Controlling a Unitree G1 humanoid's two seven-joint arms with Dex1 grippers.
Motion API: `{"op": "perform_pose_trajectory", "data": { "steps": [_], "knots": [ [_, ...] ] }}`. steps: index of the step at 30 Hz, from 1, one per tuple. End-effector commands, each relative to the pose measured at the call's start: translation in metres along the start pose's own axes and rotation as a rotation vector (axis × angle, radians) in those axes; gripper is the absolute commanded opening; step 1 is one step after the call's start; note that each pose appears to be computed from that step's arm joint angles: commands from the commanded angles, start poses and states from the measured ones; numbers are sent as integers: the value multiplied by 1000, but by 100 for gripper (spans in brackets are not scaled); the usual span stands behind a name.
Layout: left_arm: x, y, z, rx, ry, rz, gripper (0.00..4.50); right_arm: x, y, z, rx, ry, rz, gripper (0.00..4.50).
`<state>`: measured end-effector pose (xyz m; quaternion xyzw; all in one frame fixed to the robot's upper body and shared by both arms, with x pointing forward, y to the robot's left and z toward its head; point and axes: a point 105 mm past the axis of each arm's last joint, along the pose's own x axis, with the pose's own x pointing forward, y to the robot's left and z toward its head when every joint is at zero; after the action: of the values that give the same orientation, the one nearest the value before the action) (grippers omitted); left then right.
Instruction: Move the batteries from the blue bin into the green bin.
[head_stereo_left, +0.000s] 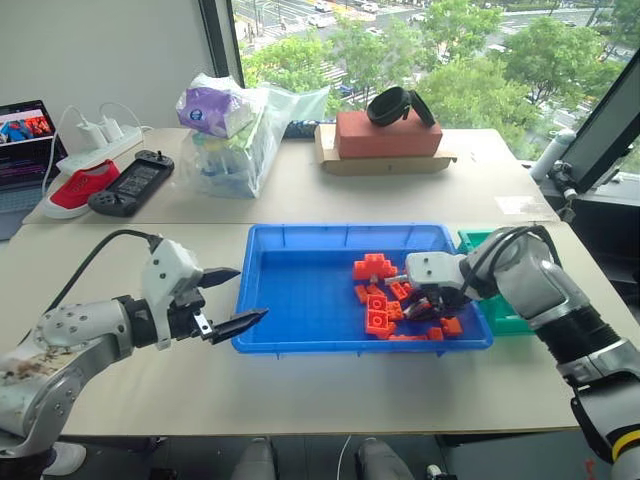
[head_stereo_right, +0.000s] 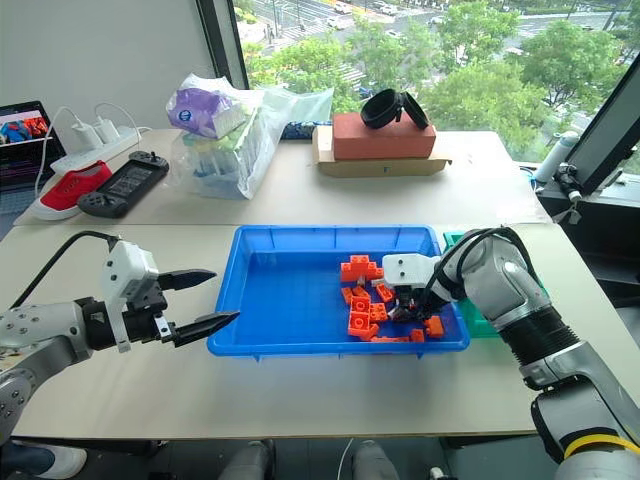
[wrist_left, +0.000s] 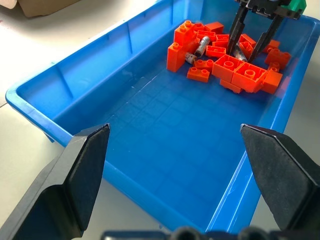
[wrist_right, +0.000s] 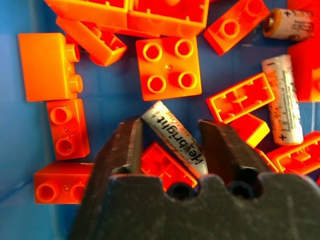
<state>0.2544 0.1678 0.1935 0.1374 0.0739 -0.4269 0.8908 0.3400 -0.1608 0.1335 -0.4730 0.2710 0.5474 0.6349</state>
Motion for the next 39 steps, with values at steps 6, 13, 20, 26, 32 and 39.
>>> {"op": "perform_pose_trajectory", "data": {
  "steps": [6, 13, 20, 26, 32, 39],
  "knots": [
    [-1, -5, 7, 34, -14, -1, 450, -5, -4, 6, -50, -18, -30, 26],
    [3, -5, 12, 22, -39, -22, 450, -65, -18, 36, 4, -242, -102, 26],
    [7, -11, 37, -60, -169, -80, 450, -144, -60, -11, 185, -182, -471, 26],
    [10, -10, 39, -68, -165, -94, 450, -167, -66, -87, 306, 84, -635, 26],
    [12, -12, 27, -85, -106, -98, 450, -140, -50, -99, 325, 125, -519, 26],
    [13, -14, 28, -89, -101, -114, 450, -114, -37, -104, 360, 148, -433, 26]
  ]
}}
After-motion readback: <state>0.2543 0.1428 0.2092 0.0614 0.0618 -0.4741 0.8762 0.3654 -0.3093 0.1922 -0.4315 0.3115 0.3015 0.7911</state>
